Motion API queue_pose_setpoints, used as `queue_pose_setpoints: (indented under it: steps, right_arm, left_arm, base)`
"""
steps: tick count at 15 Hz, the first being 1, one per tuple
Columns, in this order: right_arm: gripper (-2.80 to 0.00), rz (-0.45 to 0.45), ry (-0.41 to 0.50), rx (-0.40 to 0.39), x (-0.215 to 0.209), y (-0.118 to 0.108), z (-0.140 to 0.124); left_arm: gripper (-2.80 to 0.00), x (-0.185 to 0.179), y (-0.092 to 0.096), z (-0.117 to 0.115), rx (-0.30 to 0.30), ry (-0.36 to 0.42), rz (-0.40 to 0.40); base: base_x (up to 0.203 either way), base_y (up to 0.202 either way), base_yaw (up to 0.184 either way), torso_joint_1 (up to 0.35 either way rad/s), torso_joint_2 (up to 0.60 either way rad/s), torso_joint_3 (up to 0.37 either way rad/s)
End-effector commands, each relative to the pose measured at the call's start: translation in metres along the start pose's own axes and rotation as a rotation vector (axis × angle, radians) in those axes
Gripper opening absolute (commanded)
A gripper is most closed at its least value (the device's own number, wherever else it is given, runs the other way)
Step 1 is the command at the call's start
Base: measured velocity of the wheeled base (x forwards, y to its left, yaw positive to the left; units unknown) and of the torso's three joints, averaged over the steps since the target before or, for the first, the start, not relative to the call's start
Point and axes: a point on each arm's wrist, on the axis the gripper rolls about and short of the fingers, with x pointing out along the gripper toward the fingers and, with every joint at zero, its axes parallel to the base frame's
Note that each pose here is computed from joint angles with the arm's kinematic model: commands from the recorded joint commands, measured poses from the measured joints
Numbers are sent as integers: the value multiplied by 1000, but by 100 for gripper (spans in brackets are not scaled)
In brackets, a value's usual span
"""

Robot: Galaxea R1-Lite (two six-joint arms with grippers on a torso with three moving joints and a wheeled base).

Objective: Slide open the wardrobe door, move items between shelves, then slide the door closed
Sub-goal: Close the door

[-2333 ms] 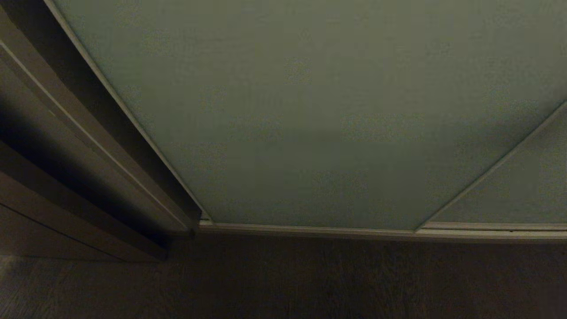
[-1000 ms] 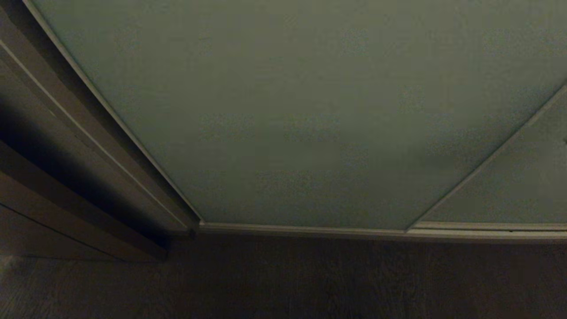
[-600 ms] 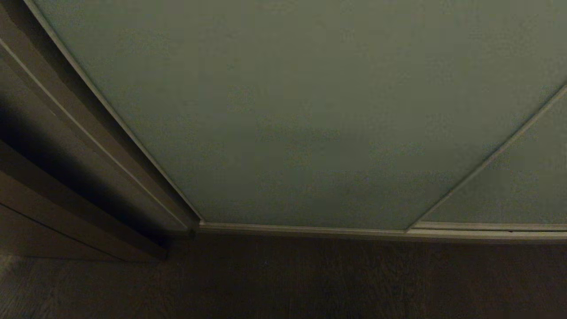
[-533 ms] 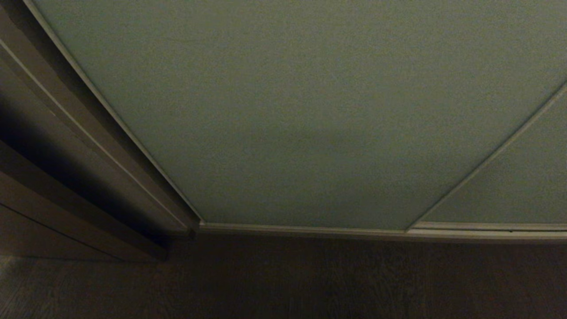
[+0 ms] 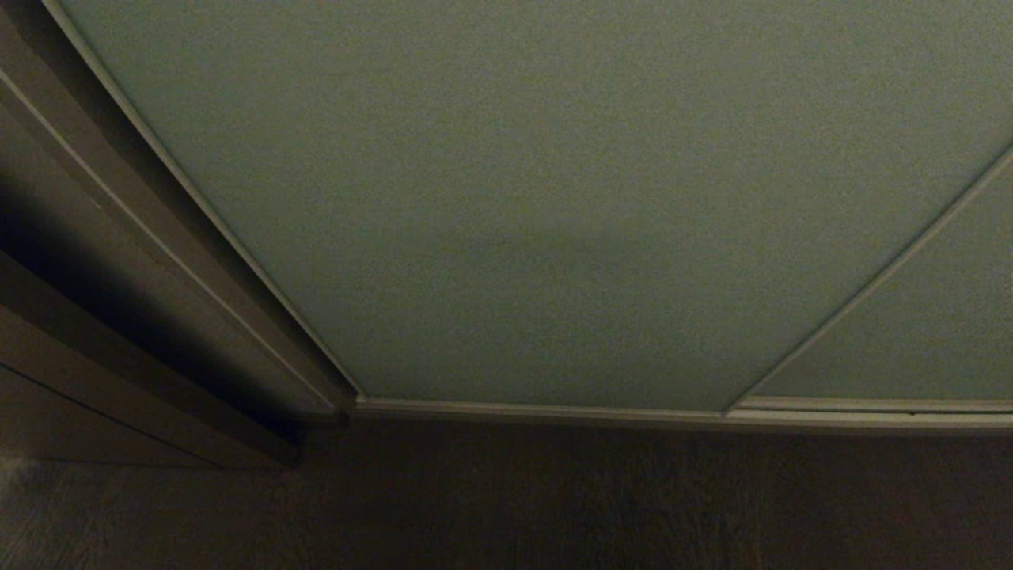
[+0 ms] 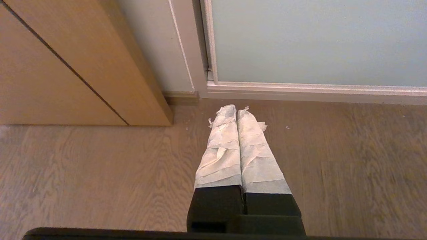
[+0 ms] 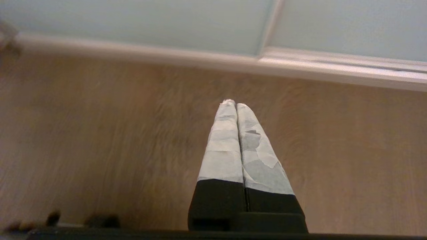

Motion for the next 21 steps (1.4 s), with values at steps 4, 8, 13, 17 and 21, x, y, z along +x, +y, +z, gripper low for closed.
queue_pose_setpoints:
  steps: [4, 8, 13, 17, 21]
  right_arm:
    - [-280, 70, -121, -34, -21, 1, -30]
    - [-280, -43, -238, -8, -13, -3, -39]
    - [-280, -25, -180, -140, -11, -2, -46]
    - [-280, -31, -179, -59, -11, -2, -46]
    - [-280, -30, -181, -53, -11, -2, -46]
  left_arm:
    - [-280, 0, 0, 0, 0, 1, -2]
    - [-280, 0, 0, 0, 0, 1, -1]
    - [-280, 0, 0, 0, -1, 1, 3]
    - [-280, 0, 0, 0, -1, 1, 0]
    - [-280, 0, 0, 0, -1, 1, -1]
  base:
    - [0, 0, 0, 0, 0, 0]
    - [0, 0, 0, 0, 0, 0]
    - [0, 0, 0, 0, 0, 0]
    - [0, 0, 0, 0, 0, 0]
    - [0, 0, 0, 0, 0, 0]
